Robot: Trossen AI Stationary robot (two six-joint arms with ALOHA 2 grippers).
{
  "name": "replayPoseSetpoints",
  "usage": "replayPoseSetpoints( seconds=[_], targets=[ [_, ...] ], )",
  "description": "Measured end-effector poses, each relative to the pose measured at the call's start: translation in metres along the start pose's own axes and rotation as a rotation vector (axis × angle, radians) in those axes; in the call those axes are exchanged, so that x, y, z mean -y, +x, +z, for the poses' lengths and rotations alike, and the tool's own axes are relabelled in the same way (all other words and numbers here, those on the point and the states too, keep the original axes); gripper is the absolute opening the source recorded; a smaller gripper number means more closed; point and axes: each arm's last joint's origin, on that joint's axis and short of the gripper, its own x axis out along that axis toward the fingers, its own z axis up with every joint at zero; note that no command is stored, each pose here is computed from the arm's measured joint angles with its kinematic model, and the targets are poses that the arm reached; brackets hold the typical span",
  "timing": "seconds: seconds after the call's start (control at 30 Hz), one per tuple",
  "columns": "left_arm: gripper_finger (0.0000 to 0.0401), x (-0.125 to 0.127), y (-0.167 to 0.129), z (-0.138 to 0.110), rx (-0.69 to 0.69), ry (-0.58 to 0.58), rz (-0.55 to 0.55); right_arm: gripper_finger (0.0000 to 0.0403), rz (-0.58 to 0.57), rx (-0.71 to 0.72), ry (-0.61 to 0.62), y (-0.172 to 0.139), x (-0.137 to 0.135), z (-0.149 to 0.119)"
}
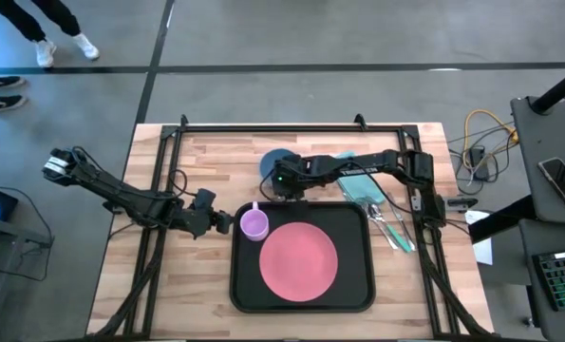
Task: Set up tray
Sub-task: Put the blue bowl on the light orange plate on the black serving tray
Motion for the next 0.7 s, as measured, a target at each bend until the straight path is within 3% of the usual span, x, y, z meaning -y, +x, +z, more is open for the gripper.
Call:
replayPoseSetpoints(
  seconds=[0.13,0.37,0.47,0.57,0.7],
  targets=[
    [0.0166,0.000,0.000,0.000,0.000,0.000,0.000,0.0021,-0.030,-0.018,-0.009,-0.003,0.001,-0.001],
    [0.0166,0.003,-0.001,0.001,0.001,-0.006,-0.012,0.0009,-0.061,0.039,-0.062,-0.061,-0.010,0.004],
    [0.0166,0.003,-0.001,0.001,0.001,-0.006,-0.012,0.0009,-0.033,0.064,-0.129,-0.101,-0.026,0.002],
    [0.0166,0.004,-0.001,0.001,0.001,-0.007,-0.014,0.0009,0.073,0.114,-0.234,-0.140,-0.050,-0.004],
    [0.0166,0.004,-0.001,0.001,0.001,-0.008,-0.014,0.0009,0.165,0.101,-0.420,-0.170,-0.091,-0.015]
  ],
)
